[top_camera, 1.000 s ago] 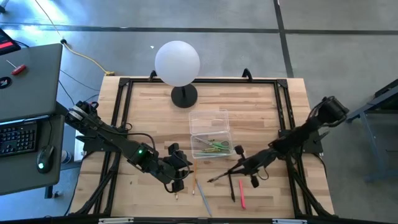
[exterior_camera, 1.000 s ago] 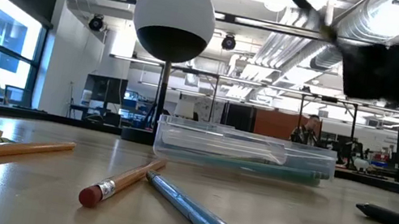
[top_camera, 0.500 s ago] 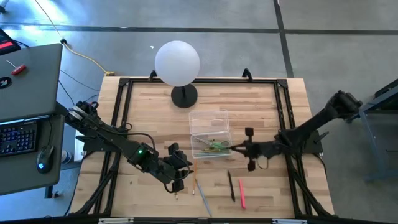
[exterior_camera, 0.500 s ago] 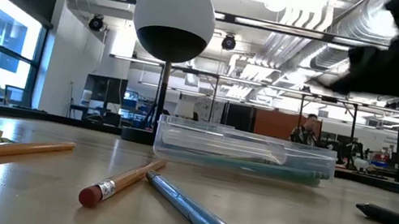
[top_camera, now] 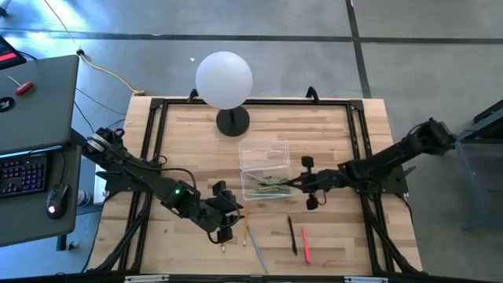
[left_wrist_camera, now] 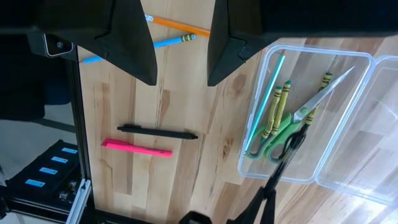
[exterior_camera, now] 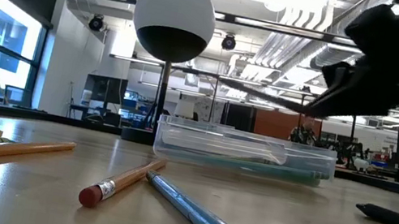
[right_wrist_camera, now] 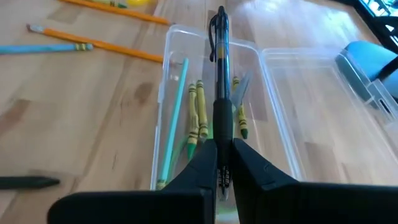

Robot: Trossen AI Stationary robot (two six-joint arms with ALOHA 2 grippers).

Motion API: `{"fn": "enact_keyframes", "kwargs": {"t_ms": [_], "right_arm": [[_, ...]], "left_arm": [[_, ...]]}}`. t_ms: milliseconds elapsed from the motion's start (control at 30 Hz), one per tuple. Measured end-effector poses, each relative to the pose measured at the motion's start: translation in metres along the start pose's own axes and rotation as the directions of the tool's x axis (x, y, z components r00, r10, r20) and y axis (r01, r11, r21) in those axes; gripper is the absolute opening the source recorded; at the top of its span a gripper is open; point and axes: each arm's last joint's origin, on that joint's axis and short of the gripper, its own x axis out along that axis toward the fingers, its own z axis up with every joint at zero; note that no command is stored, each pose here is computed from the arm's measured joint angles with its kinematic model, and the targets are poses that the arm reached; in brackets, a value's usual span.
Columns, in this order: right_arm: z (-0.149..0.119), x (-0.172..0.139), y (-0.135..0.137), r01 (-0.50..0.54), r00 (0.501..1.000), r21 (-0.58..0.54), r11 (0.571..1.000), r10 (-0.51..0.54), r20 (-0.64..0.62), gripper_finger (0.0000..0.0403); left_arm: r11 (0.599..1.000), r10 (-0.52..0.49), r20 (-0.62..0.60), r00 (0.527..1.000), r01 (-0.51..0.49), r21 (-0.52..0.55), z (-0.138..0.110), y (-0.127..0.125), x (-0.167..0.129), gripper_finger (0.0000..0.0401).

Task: Pick & place school supplies into a supply box
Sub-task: Put the black transparent pen into the transparent supply box

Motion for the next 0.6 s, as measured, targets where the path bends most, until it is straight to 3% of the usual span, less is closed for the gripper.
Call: {"fn": "enact_keyframes", "kwargs": {"t_ms": [200,333,600], "right_arm": [[0.013,0.033,0.003,0.019,0.990,-0.104,0.994,-0.033,-0.137,0.0012],[0.014,0.047,0.000,0.053,0.969,-0.086,0.995,-0.072,-0.237,0.0022],[0.016,0.053,-0.002,0.045,0.969,-0.096,0.994,-0.067,-0.240,0.0075]], "left_arm": [[1.000,0.000,0.000,1.000,0.000,0.000,0.000,0.000,0.000,0.0172],[1.000,0.001,0.000,1.000,-0.001,0.000,0.000,0.000,0.000,0.0172],[1.000,0.000,0.000,1.000,0.000,0.000,0.000,0.000,0.000,0.0172]]}}
